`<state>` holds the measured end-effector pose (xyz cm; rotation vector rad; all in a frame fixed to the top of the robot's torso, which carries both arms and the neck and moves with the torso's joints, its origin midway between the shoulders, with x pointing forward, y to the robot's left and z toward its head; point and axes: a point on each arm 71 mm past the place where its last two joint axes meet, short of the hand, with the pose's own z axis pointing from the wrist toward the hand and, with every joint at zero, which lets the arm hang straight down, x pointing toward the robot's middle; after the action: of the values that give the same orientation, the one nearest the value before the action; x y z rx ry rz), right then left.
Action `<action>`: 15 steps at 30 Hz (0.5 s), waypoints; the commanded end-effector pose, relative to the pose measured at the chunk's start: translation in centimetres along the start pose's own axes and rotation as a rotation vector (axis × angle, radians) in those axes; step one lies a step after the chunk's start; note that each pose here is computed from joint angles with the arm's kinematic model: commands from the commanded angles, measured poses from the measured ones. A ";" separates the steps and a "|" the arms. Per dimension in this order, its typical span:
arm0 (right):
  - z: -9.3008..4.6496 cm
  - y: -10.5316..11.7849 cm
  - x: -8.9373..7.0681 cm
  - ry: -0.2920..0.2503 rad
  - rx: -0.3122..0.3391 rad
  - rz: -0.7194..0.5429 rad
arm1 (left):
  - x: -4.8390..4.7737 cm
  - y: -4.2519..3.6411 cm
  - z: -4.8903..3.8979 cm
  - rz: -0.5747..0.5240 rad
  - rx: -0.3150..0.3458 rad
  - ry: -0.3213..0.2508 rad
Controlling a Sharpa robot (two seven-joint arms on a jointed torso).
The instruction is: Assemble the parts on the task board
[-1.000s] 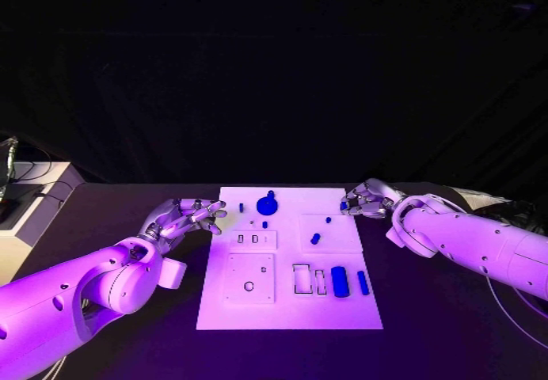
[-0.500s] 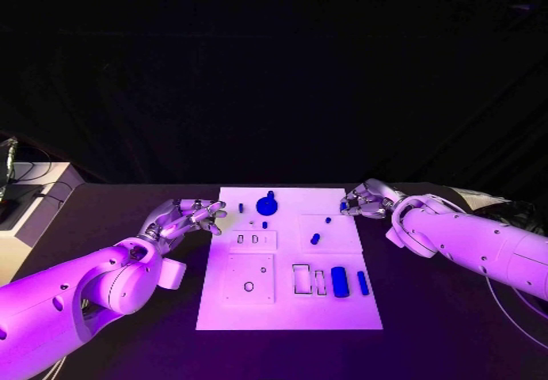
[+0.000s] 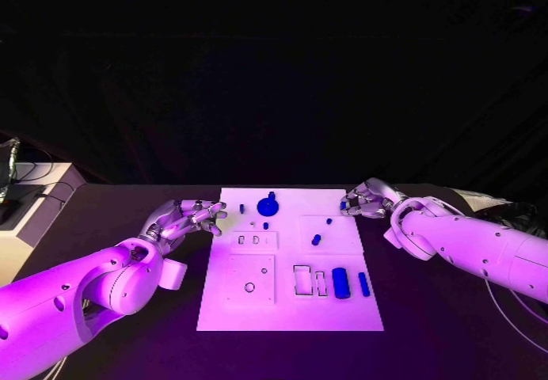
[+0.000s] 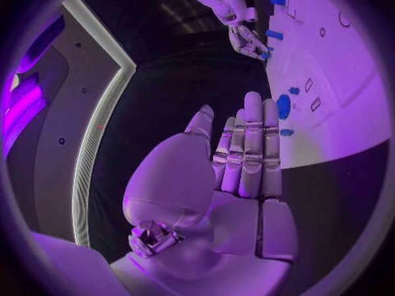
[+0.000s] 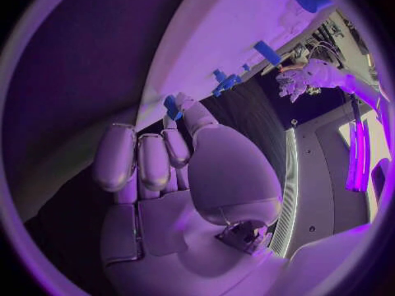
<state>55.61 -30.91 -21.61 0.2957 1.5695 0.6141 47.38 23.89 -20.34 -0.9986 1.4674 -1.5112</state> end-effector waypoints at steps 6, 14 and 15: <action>0.0 2.1 -1.1 -0.102 0.020 0.020 | 0.05 -0.05 -0.01 -0.005 0.008 0.012; -0.2 6.2 -0.1 -0.083 -0.008 0.031 | 0.09 -0.04 0.02 -0.005 0.007 0.012; -0.3 7.2 0.4 -0.072 -0.015 0.032 | 0.13 -0.04 0.04 -0.006 0.007 0.013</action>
<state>54.30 -25.65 -18.09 0.3173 1.4953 0.6876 47.42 24.01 -20.37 -0.9997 1.4665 -1.5076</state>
